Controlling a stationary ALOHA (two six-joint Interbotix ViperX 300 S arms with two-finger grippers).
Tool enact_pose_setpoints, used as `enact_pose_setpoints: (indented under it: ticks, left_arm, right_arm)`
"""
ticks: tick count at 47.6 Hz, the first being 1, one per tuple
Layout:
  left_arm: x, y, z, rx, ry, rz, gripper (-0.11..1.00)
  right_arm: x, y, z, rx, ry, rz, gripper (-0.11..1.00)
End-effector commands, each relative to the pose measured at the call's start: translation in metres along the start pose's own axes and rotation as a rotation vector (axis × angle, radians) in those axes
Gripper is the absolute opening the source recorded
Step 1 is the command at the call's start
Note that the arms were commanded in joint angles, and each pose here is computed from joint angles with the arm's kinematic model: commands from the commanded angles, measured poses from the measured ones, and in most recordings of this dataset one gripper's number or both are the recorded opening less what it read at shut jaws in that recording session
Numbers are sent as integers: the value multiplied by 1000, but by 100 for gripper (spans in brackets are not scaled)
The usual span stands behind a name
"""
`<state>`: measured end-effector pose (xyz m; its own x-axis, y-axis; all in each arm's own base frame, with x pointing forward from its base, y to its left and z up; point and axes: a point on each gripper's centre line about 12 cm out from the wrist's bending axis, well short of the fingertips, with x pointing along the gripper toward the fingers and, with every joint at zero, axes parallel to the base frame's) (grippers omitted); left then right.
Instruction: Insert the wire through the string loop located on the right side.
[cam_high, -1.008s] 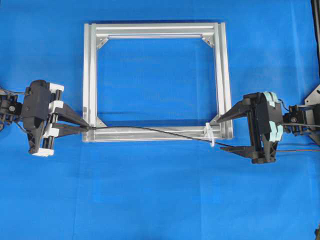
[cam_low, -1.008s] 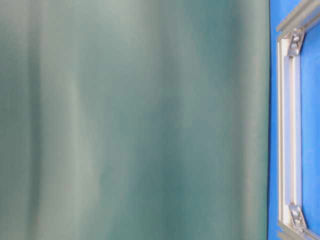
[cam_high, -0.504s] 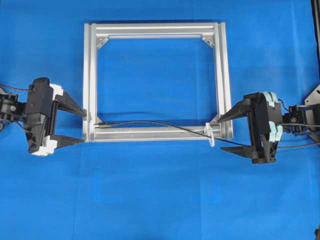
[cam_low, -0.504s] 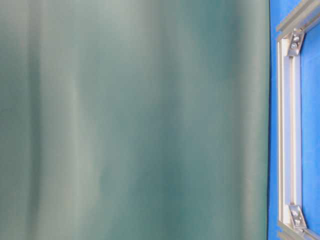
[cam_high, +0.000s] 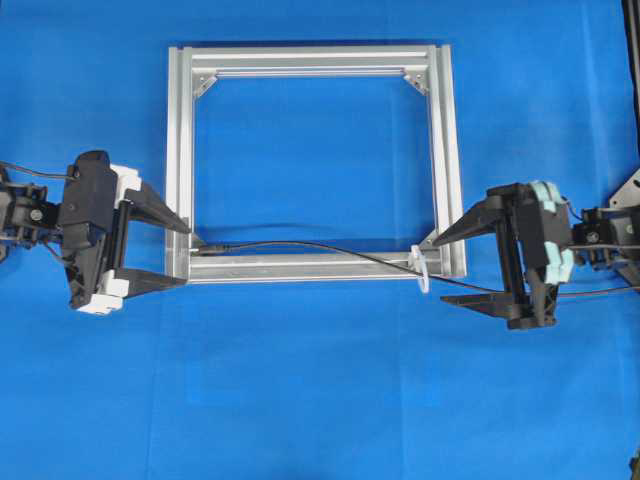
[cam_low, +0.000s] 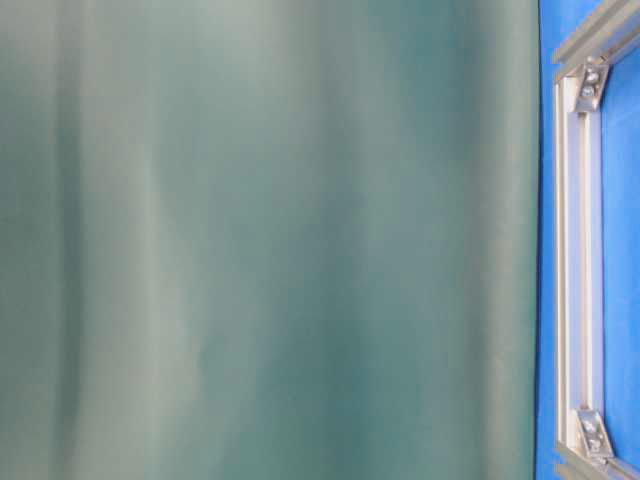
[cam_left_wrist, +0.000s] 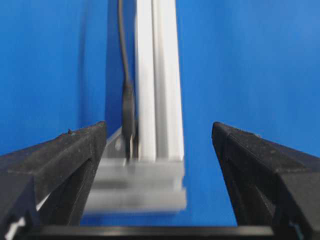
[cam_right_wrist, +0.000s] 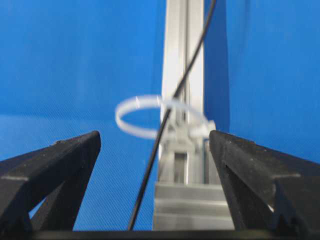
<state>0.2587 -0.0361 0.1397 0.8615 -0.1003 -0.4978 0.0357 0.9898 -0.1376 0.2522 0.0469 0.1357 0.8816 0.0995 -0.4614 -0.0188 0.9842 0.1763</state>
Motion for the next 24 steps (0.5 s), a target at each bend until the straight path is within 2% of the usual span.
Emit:
enact_pose_setpoints:
  ticks: [1,12,24]
  left_arm:
    - [2,-3,22,2,-53,-8,81]
    - [6,-10,52,11,-67,-20,81]
    - [8,-11,55,38,-30,-18,81]
  right_arm:
    - [-4,5,17,-2,-41,20,94]
    - [-22,13,41,-24,-41,56,94]
    - [-35,15,53,-47,-73,70,94]
